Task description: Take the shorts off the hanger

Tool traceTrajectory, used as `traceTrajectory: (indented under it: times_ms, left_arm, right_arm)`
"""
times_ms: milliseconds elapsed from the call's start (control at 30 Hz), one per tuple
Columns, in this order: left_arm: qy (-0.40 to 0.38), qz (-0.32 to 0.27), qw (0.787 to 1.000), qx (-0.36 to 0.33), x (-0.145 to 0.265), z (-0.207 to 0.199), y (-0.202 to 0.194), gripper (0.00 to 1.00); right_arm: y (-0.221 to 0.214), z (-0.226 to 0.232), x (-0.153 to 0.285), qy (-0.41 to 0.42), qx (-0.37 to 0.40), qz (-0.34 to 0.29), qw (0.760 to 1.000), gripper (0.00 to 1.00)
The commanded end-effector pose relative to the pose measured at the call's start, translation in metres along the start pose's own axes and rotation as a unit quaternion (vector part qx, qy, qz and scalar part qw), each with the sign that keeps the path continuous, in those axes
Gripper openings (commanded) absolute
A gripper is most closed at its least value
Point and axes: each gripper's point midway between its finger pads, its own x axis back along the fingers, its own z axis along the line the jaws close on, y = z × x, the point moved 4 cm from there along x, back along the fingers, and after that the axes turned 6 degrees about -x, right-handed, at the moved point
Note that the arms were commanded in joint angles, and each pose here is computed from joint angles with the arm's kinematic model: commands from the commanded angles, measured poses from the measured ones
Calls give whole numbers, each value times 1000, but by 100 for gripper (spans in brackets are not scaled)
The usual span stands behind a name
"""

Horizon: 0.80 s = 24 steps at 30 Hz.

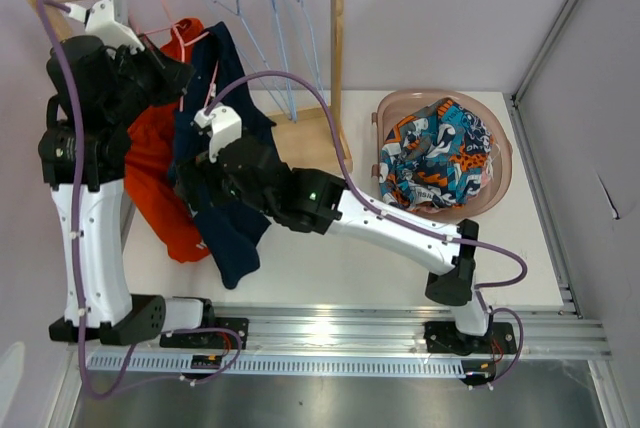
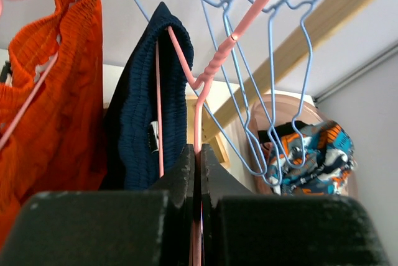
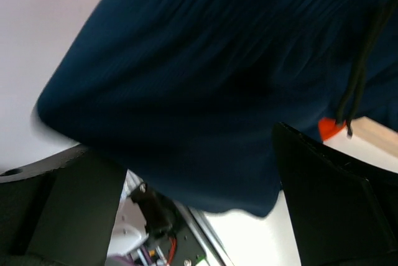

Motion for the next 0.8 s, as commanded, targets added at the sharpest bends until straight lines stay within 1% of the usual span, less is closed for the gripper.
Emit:
traceTrajectory:
  times_ms: [0, 67, 100, 133, 167, 233, 267, 300, 333, 400, 433, 567, 600, 767]
  left_arm:
    - [-45, -57, 997, 8, 25, -19, 17, 0]
    - [-50, -62, 997, 13, 28, -20, 17, 0]
    - [-54, -58, 997, 19, 30, -21, 13, 0]
    - [-56, -61, 996, 20, 32, -22, 14, 0]
    - [-59, -65, 996, 24, 33, -23, 15, 0]
    - [-58, -70, 995, 25, 34, -24, 17, 0]
    - [-57, -72, 995, 24, 34, -24, 18, 0]
    - [-56, -77, 995, 24, 36, -24, 21, 0]
    - [-52, -80, 995, 24, 35, -23, 22, 0]
    - [-48, -85, 995, 24, 35, -22, 26, 0]
    - [-42, -91, 995, 22, 35, -21, 28, 0]
    - [-20, -108, 994, 13, 34, -16, 39, 0]
    - [-10, -104, 995, 12, 28, -12, 39, 0]
    - [13, -108, 994, 0, 16, -4, 49, 0]
  right_arm:
    - [33, 0, -14, 18, -42, -60, 997, 99]
    - [34, -2, -22, 26, -54, -66, 996, 99]
    - [27, -5, -29, 21, -56, -61, 996, 95]
    - [25, -4, -31, 24, -58, -61, 996, 88]
    - [20, -2, -33, 29, -57, -56, 996, 66]
    - [2, 3, -36, 28, -57, -38, 997, 38]
    - [-5, 4, -35, 27, -56, -31, 998, 20]
    - [-15, 11, -32, 29, -54, -23, 998, 11]
    - [-27, 9, -29, 18, -57, -17, 998, 2]
    - [-39, 20, -20, 30, -63, -18, 997, 0]
    - [-52, 16, -11, 23, -65, -8, 998, 0]
    - [-83, 30, 23, 17, -66, -3, 998, 0]
    - [-94, 41, 35, 15, -61, -3, 998, 0]
    - [-128, 55, 78, 5, -60, 12, 998, 0]
